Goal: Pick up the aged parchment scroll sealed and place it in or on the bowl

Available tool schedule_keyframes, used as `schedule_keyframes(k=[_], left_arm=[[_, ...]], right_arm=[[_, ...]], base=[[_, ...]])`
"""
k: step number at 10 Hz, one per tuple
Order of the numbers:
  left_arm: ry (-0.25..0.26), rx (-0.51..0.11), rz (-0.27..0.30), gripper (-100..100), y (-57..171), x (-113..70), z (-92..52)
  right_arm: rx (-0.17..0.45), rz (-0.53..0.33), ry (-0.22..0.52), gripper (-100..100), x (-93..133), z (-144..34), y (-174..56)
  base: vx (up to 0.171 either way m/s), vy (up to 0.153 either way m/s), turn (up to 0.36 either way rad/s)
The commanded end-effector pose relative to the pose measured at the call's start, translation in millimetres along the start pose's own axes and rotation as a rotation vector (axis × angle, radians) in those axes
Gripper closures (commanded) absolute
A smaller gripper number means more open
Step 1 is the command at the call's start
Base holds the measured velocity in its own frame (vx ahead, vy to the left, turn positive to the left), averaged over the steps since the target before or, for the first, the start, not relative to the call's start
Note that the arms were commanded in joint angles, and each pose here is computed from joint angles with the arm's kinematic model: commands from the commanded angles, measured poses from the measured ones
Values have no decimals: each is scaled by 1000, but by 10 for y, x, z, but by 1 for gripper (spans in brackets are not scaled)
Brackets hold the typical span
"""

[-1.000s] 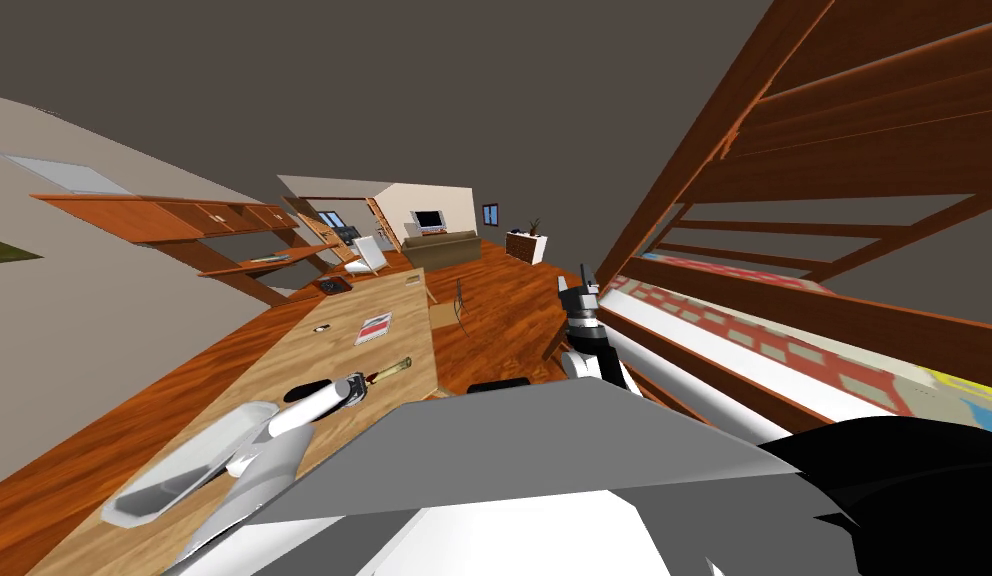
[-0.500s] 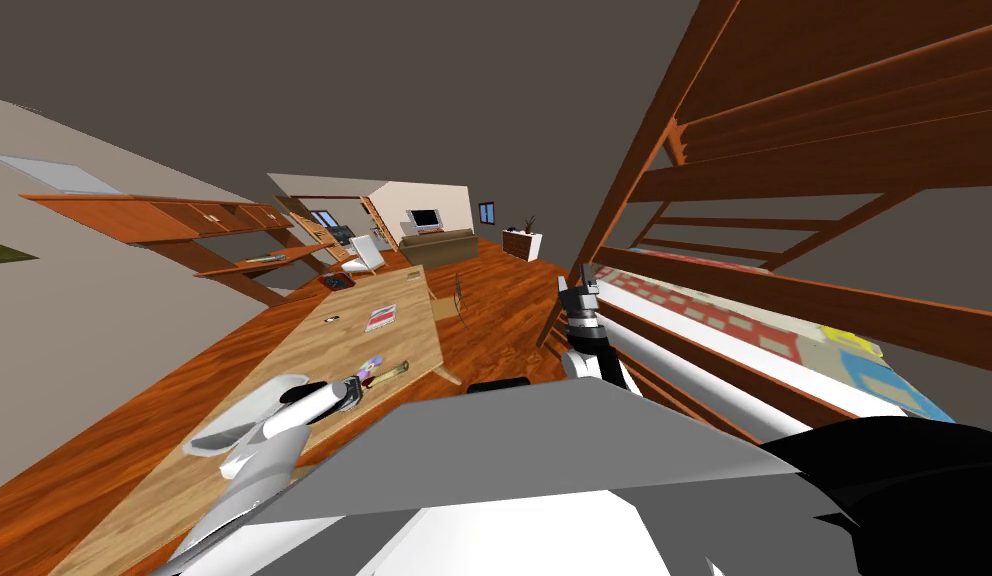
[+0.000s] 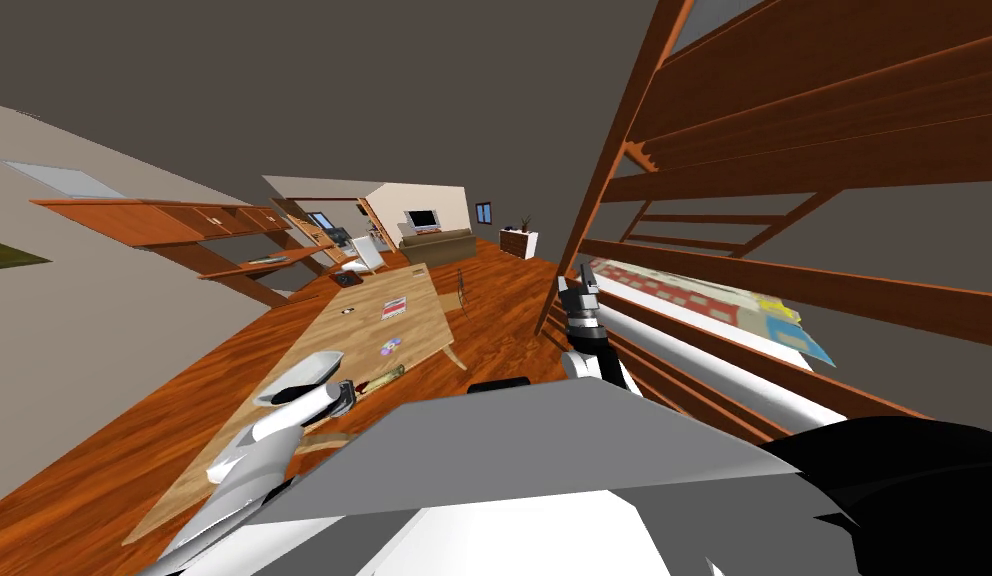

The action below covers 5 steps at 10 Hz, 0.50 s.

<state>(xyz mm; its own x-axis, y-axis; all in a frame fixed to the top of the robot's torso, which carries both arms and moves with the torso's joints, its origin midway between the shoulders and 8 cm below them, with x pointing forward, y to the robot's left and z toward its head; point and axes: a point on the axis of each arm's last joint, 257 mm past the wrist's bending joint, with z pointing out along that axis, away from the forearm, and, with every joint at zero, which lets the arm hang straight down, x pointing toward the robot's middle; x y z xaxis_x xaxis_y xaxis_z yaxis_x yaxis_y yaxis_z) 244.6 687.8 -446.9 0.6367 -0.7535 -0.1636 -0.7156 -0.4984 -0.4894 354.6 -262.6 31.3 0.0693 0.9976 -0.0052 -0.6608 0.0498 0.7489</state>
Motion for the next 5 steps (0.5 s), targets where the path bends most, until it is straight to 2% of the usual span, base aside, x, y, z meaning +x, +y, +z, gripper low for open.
schedule_keyframes(k=[1, 3, 5], left_arm=[[-5, 2, -23, 100, -94, -54, -37], [-9, 11, -51, 100, -249, -122, -112], [-13, 15, -86, 100, -405, -217, -211]], right_arm=[[0, 0, 0, 0, 0, 0, 0], [0, 0, 0, 0, -1, -1, 0], [0, 0, 0, 0, -1, -1, -1]], base=[[-193, 115, -50], [-96, 174, -84], [-22, 222, -132]])
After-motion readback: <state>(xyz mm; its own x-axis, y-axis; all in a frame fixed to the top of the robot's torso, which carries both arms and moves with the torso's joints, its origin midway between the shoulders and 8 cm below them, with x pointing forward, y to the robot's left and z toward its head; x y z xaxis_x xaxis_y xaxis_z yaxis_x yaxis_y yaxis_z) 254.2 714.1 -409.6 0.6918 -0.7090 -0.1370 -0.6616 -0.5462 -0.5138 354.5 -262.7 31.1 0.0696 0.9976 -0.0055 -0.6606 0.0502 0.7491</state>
